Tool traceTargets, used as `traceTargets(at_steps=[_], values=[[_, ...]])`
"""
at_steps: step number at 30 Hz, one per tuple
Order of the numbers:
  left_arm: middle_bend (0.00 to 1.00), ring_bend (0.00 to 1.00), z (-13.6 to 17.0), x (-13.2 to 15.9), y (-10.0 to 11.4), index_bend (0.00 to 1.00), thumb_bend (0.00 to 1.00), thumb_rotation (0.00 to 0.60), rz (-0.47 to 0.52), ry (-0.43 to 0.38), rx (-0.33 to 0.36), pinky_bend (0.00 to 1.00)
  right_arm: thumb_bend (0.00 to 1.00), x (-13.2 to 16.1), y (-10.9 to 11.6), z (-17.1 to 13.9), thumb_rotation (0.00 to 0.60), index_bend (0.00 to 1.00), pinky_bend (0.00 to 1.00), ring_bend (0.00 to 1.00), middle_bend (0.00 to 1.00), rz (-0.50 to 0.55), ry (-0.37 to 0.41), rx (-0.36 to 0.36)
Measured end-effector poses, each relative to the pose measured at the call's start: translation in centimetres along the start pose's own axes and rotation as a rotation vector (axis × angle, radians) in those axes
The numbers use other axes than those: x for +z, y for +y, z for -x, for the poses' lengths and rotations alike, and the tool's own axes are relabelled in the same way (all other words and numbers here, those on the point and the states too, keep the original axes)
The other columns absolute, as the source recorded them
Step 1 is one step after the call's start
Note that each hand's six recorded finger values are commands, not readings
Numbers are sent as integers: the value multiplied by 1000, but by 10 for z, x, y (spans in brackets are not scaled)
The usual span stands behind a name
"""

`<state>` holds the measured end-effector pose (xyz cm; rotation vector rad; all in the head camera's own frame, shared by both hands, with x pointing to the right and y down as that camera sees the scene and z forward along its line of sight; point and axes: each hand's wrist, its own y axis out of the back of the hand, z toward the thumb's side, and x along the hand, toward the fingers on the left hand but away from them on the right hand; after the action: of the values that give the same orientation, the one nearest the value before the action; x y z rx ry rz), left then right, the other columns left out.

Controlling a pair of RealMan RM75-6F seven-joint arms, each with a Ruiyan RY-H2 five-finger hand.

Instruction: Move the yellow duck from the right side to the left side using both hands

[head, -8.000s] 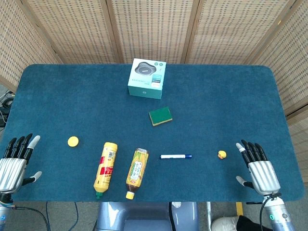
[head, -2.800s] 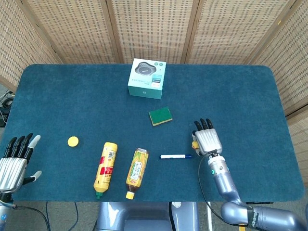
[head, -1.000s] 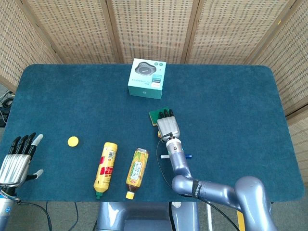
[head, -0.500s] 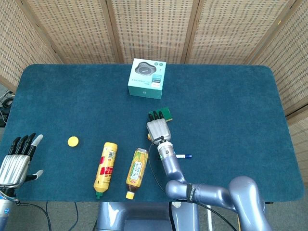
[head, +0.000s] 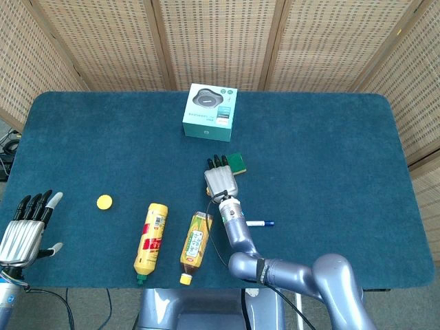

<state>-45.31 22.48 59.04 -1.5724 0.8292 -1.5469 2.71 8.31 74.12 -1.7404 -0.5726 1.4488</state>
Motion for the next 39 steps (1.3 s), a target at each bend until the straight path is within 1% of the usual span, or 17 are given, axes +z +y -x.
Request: traceTargets(at_steps=[3, 9, 15, 18, 19, 22, 33, 39], values=[[0, 0, -1, 0, -1, 0, 107, 600, -1, -1, -5, 0, 181, -2, 0, 2, 600, 551, 76, 0, 110, -2, -5, -1], [0, 0, -1, 1, -1, 0, 105, 600, 1, -3, -8, 0, 175, -7, -5, 2, 600, 548, 75, 0, 104, -16, -17, 23], [0, 0, 0, 2, -1, 0, 107, 600, 0, -9, -6, 0, 169, -10, -6, 0, 600, 512, 57, 0, 62, -21, -21, 31], [0, 0, 0, 3, 0, 0, 107, 600, 6, -14, -5, 0, 169, -10, -6, 0, 600, 444, 47, 0, 24, -24, -22, 30], [0, 0, 1, 3, 0, 0, 106, 600, 7, -15, -3, 0, 169, -11, -6, 0, 600, 405, 41, 0, 9, -26, -22, 29], [0, 0, 1, 2, 1, 0, 107, 600, 9, -11, -1, 0, 167, -11, -6, -1, 600, 326, 27, 0, 0, -31, -21, 27], [0, 0, 2, 1, 3, 0, 107, 600, 12, -11, 3, 0, 158, -22, 0, -9, 600, 259, 1, 0, 0, -46, -30, 15], [0, 0, 3, 0, 3, 0, 107, 600, 16, -11, 5, 0, 137, -45, 15, -21, 600, 188, 0, 0, 0, -33, -51, -29]])
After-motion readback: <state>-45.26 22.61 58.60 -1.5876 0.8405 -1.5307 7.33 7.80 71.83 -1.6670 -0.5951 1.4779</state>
